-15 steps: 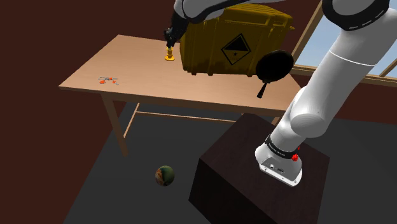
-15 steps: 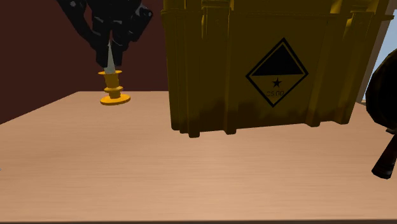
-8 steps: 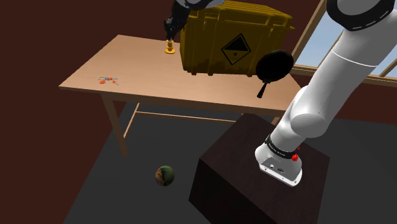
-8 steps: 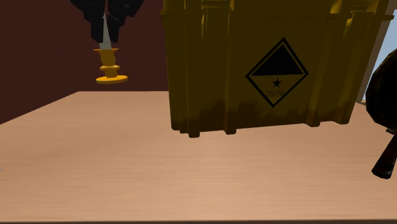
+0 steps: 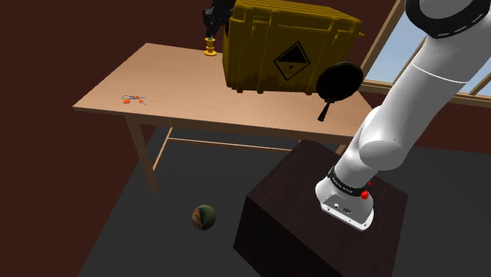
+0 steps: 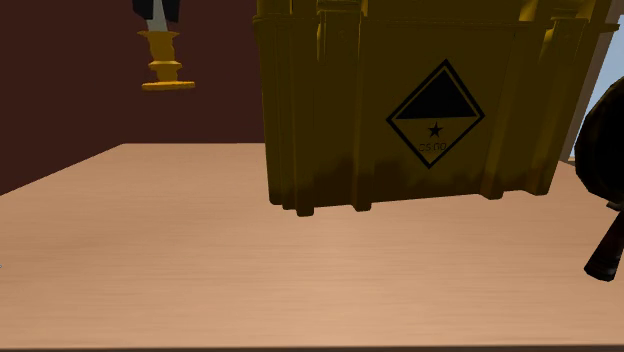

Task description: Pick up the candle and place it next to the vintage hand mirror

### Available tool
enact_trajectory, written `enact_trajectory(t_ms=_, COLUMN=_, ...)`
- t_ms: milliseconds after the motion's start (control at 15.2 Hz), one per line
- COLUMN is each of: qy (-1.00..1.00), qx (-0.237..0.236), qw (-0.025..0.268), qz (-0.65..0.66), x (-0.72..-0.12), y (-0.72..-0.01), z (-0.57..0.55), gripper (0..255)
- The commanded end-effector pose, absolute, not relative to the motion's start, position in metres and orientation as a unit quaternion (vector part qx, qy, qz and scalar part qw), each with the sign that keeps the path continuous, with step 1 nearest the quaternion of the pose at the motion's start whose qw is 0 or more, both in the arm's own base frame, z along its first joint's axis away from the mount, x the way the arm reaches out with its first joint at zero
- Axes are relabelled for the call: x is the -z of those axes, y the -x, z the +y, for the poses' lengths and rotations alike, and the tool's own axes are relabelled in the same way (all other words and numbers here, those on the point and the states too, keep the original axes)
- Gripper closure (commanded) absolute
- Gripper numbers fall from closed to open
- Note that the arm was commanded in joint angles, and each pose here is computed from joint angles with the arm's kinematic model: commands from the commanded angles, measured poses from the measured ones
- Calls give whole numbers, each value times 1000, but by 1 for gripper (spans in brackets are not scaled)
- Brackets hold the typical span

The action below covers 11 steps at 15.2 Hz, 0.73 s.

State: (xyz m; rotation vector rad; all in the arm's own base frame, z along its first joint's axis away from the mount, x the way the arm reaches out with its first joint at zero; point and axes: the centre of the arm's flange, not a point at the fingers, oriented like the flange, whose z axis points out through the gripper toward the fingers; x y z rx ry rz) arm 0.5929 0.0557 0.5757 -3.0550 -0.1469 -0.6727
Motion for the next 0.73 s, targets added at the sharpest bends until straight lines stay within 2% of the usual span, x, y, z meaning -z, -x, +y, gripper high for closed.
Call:
enact_trajectory(t_ms=0, qy=976, qx=215, qw=5, qz=-47, x=-586, y=-593, z=56, gripper=255)
enact_trajectory(t_ms=660, qy=976, qx=215, qw=5, qz=-47, x=-638, y=-593, z=56, gripper=255)
